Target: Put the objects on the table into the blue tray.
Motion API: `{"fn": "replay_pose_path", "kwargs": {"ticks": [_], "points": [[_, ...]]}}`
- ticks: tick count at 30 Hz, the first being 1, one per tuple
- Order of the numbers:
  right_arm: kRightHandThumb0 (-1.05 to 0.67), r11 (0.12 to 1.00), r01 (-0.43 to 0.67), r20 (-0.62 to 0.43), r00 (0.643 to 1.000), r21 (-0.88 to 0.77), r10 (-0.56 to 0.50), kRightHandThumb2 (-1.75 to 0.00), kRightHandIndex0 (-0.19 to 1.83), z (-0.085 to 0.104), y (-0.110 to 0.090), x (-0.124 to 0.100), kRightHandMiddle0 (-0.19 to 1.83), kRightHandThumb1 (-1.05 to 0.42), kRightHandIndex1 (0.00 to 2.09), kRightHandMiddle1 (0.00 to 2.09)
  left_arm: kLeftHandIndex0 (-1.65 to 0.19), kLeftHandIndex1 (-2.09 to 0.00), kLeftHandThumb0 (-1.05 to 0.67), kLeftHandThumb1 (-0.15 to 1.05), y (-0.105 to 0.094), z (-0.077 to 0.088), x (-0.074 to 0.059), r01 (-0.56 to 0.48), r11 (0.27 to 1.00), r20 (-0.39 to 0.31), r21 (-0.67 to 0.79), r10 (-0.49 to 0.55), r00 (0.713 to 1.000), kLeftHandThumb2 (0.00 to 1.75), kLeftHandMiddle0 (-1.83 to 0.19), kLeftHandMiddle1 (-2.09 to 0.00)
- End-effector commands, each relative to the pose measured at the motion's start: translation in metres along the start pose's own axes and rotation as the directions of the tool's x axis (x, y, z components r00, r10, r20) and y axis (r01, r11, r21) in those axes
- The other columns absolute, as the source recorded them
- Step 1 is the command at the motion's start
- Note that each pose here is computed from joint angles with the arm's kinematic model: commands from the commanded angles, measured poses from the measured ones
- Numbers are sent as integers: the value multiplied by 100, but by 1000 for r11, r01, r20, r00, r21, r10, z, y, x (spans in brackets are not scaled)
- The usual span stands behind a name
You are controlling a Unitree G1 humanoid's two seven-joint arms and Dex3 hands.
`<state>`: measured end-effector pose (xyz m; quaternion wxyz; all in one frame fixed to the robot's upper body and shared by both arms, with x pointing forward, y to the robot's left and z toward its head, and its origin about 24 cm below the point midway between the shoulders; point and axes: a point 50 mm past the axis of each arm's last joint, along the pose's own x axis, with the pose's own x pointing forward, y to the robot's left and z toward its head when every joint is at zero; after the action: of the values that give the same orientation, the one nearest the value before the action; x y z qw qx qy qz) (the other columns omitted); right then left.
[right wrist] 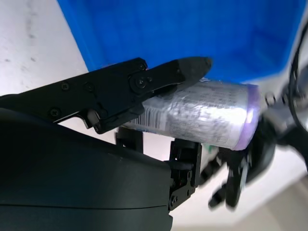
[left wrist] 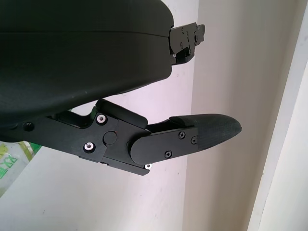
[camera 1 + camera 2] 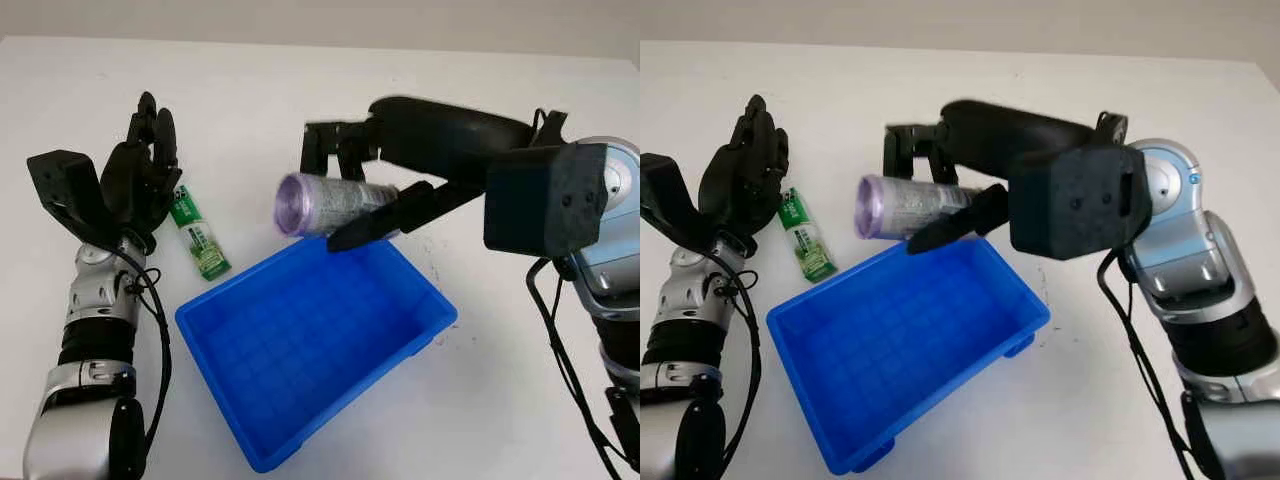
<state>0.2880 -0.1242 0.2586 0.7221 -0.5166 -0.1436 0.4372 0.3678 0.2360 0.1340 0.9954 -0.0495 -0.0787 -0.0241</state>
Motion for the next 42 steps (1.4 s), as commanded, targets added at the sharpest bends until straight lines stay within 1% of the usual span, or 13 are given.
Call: {"fn": "replay_pose_path", "kwargs": {"ticks": [1, 3, 5, 7, 8, 10, 12, 16, 19, 23, 28, 34, 42], "points": [[-61, 998, -45, 8, 999, -48, 45, -11, -2, 3, -2, -2, 8, -105, 74, 51, 19, 0, -69, 105, -3, 7, 2, 6, 1000, 31, -4, -6, 999, 61, 19, 0], [-66, 996, -84, 15, 996, -44, 84, -11, -9, 1, -1, -2, 1, -105, 36, 20, 19, 0, -69, 105, -3, 6, 2, 5, 1000, 31, -4, -4, 1000, 61, 19, 0], [-70, 994, -101, 38, 994, -29, 102, -9, -17, -1, -1, -1, -12, -105, 10, 6, 19, 0, -69, 105, -3, 6, 2, 4, 1000, 29, -6, -4, 1000, 61, 19, 0], [-73, 993, -110, 53, 992, -35, 112, -8, -19, -2, -3, -2, -17, -105, 3, 1, 19, 0, -69, 105, -3, 5, 2, 6, 1000, 26, -5, -6, 1000, 61, 19, 0], [-83, 993, -111, 59, 992, -43, 113, -28, -19, -3, -5, -2, -18, -105, 1, 1, 19, 0, -70, 105, -3, 5, 2, 6, 1000, 24, -2, -6, 1000, 61, 19, 0], [-92, 995, -95, 68, 993, -42, 98, -53, -19, -5, -8, -3, -19, -105, 0, 0, 19, 0, -71, 105, -2, 4, 2, 6, 1000, 21, -1, -6, 1000, 60, 19, 0], [-98, 999, -39, 74, 996, -6, 39, -70, -19, -8, -14, -4, -19, -105, 0, 0, 19, 0, -71, 105, -2, 3, 2, 5, 1000, 19, 2, -5, 1000, 59, 19, 0], [-102, 990, 129, 110, 985, 59, -134, -86, -19, -16, -27, -7, -19, -105, 0, 0, 19, 0, -70, 105, -2, 3, 3, 13, 1000, 20, 4, -13, 1000, 61, 19, 0], [-98, 917, 309, 120, 930, 250, -346, -86, -19, -32, -38, -9, -19, -105, 0, 0, 19, 0, -71, 105, -1, 3, 3, 13, 1000, 20, 14, -14, 1000, 61, 19, 0], [-94, 718, 513, -13, 818, 470, -576, -80, -19, -64, -46, -14, -19, -105, 0, 0, 19, 0, -72, 105, -1, 2, 2, 11, 1000, 19, 11, -11, 1000, 59, 19, 0], [-88, 487, 639, -256, 725, 595, -639, -80, -19, -108, -41, -18, -19, -105, 0, 0, 19, 0, -71, 105, 0, 3, 2, 12, 1000, 19, 8, -12, 1000, 60, 19, 0], [-87, 358, 710, -421, 668, 606, -614, -80, -19, -138, -26, -17, -19, -105, 0, 0, 19, 0, -70, 105, 1, 5, 2, 10, 1000, 26, 12, -10, 1000, 60, 19, 0], [-81, 324, 730, -493, 658, 601, -568, -87, -19, -149, 4, -6, -19, -105, 0, 0, 19, 0, -71, 105, 4, 7, 2, 16, 1000, 25, 22, -17, 1000, 61, 19, 0]]}}
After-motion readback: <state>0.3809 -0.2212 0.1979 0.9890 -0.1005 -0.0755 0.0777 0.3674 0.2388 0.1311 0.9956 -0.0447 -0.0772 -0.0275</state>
